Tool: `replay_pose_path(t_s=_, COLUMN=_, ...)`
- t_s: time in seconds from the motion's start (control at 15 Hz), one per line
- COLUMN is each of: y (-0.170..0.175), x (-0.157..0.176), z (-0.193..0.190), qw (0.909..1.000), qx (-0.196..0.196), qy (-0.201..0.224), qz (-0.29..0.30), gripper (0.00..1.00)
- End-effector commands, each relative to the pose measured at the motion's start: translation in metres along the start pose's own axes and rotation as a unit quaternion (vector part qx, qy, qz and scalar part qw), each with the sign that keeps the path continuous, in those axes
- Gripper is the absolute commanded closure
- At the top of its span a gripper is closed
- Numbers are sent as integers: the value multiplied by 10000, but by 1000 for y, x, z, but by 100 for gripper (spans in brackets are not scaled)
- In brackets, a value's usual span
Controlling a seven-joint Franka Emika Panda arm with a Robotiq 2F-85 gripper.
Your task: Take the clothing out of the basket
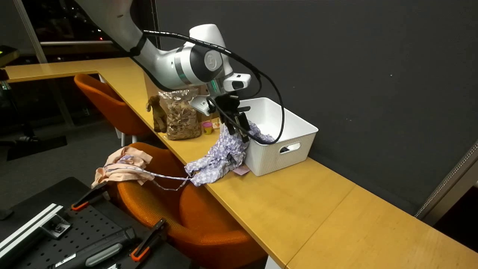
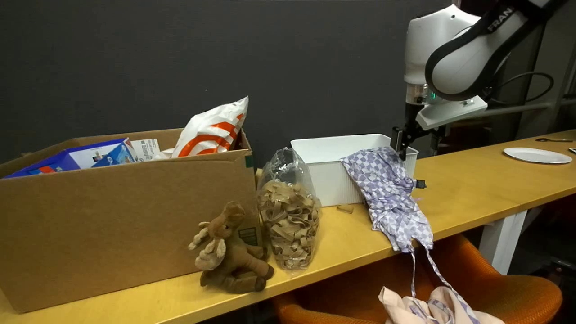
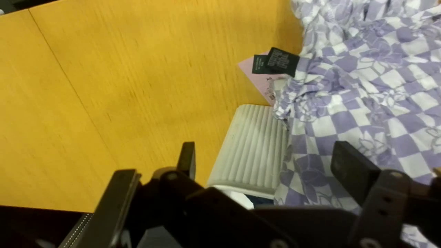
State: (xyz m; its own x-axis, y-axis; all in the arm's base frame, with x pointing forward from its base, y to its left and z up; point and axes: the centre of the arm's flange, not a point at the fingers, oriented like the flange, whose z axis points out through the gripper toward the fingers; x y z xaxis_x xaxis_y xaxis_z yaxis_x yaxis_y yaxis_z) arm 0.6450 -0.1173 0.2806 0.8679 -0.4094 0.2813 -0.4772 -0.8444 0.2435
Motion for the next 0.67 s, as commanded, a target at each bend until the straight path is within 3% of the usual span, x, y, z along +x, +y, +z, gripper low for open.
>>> replay_pose_path(t_s=0.0, y=8, x=3, z=13, qw=9994, qx=-155, qy=303, qz=-6, gripper=0)
replay_pose_path(t_s=0.6, y=-30, x=-13, z=-6, qw=9956, qx=581, qy=533, qz=-507, gripper=0)
